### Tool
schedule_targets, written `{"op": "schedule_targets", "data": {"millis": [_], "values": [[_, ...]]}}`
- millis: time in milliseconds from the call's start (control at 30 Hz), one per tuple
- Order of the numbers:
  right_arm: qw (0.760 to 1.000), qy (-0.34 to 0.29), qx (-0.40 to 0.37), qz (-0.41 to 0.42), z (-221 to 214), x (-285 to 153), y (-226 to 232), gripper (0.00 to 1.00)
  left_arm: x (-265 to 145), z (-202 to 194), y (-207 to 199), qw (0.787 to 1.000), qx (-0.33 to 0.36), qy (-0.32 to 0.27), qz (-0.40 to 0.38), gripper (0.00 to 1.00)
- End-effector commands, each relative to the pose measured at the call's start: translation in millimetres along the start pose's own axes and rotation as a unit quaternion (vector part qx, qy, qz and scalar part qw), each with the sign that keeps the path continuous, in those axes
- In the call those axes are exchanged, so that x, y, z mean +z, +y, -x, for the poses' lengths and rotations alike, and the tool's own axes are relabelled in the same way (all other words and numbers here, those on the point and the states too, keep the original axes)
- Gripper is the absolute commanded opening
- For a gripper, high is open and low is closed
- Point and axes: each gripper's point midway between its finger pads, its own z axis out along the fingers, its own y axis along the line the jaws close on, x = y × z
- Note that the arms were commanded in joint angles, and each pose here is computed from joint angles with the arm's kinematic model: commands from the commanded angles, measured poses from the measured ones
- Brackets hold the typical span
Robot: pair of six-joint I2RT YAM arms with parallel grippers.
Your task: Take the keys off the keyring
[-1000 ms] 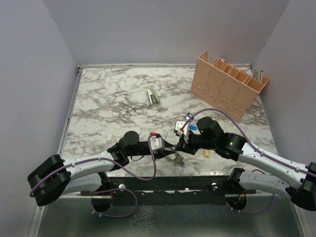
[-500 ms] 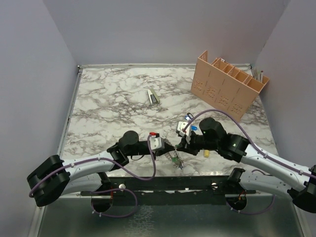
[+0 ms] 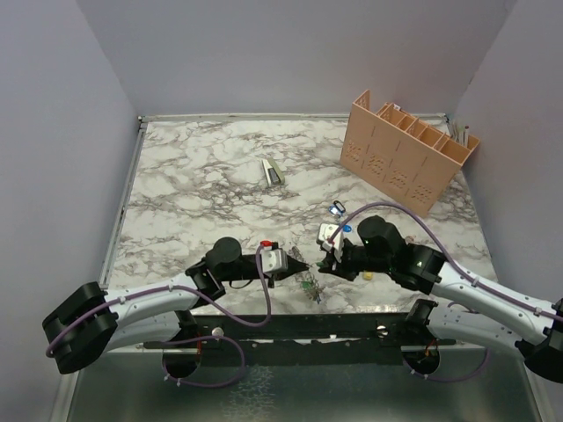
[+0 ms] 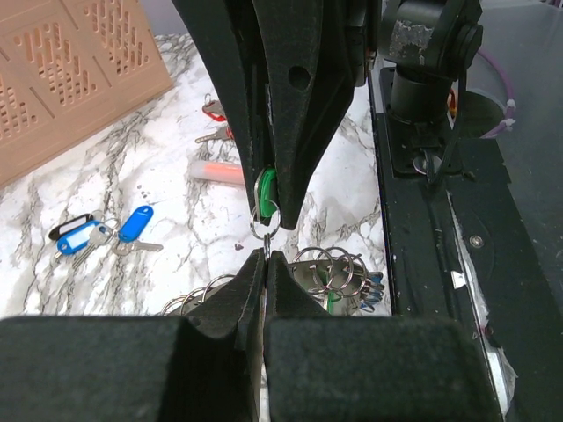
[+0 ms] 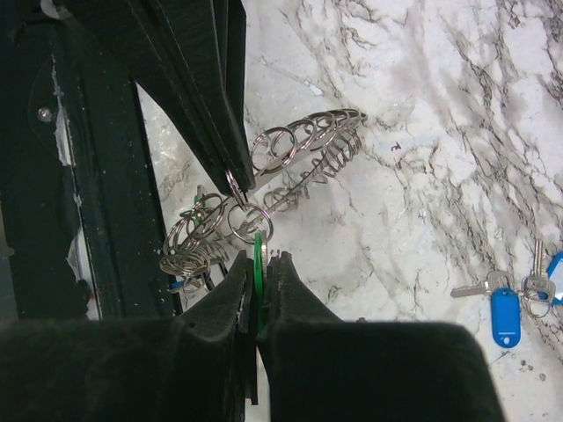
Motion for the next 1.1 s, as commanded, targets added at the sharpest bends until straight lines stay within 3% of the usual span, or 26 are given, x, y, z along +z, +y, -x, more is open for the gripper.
{"op": "schedule_targets", "data": {"millis": [0, 400, 1067], "values": [[1.000, -0.007, -0.022, 0.011, -3, 7, 2, 0.01, -3, 14, -6, 0.999, 0.009, -0.032, -0.015, 0.00], [0.999, -0.002, -0.032, 0.013, -8, 21, -2, 0.01, -6, 33, -16, 0.996, 0.002, -0.078, -0.034, 0.00], [0.998, -0.033, -0.042, -0.013, 13, 16, -12, 0.01, 4, 23, -24, 0.996, -0.027, -0.059, -0.069, 0.00]]}}
